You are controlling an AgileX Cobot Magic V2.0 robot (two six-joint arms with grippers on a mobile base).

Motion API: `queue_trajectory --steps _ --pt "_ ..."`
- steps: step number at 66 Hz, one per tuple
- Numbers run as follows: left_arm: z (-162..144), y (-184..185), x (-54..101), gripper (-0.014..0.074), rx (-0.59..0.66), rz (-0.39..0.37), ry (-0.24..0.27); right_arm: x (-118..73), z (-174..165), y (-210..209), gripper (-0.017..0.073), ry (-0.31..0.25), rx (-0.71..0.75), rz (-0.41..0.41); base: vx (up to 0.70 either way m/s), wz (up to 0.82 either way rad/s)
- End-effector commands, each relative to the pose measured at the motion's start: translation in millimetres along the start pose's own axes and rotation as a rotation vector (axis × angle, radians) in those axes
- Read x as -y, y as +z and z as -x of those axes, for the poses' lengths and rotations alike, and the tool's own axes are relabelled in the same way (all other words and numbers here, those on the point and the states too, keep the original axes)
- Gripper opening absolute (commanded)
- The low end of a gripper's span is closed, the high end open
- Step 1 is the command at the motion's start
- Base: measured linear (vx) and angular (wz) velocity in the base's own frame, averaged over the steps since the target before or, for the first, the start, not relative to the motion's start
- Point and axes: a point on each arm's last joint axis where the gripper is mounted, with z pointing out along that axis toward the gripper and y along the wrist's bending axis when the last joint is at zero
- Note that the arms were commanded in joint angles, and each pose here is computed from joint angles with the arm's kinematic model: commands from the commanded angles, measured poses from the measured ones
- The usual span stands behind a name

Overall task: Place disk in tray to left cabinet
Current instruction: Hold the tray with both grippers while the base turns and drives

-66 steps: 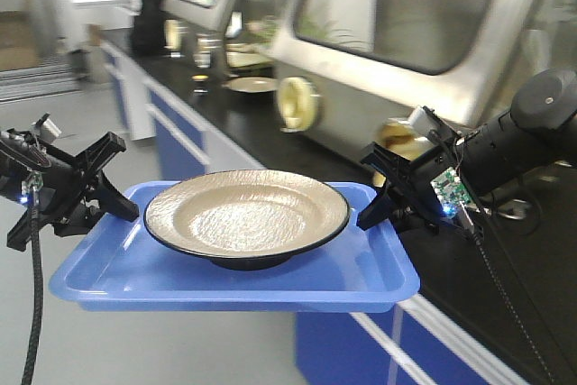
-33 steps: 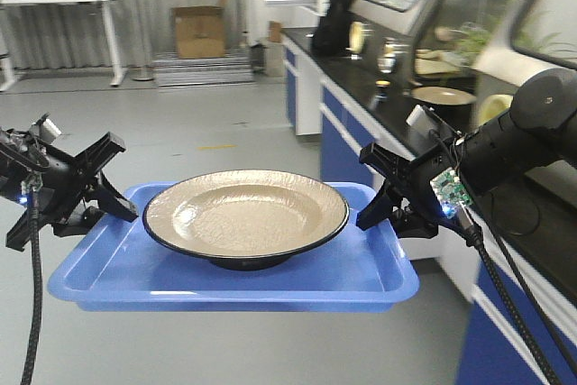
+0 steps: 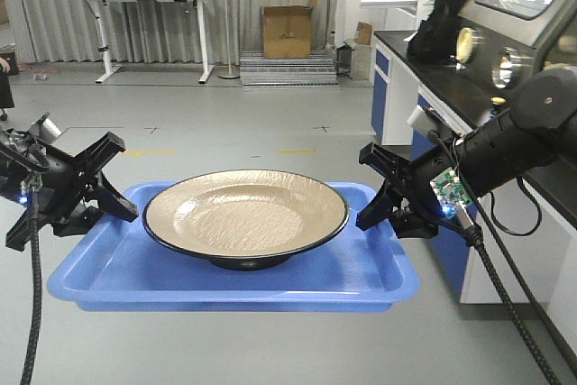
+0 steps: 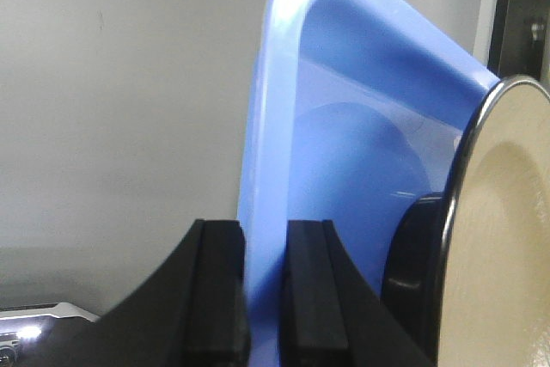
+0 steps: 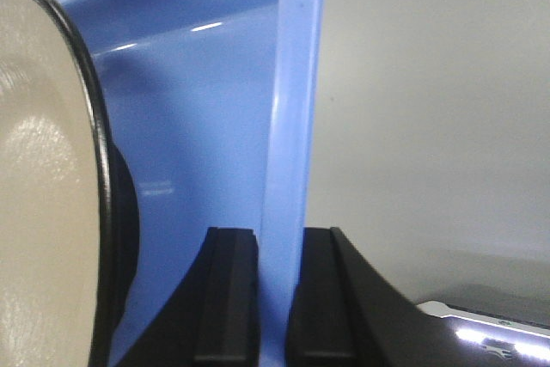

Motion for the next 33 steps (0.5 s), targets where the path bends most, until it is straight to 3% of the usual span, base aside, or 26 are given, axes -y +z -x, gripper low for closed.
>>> queue_trajectory --steps 1,33 --pt "-17.3 -28.4 43.0 0.0000 -0.001 -0.190 0.008 -40.3 -6.9 -31.1 -0.0004 -0.025 0.071 0.183 0.36 0.15" --pt "-17.3 -28.4 43.0 0.0000 -0.001 -0.190 0.008 -40.2 -7.5 -31.0 -0.0004 -0.025 0.064 0.181 0.45 0.07"
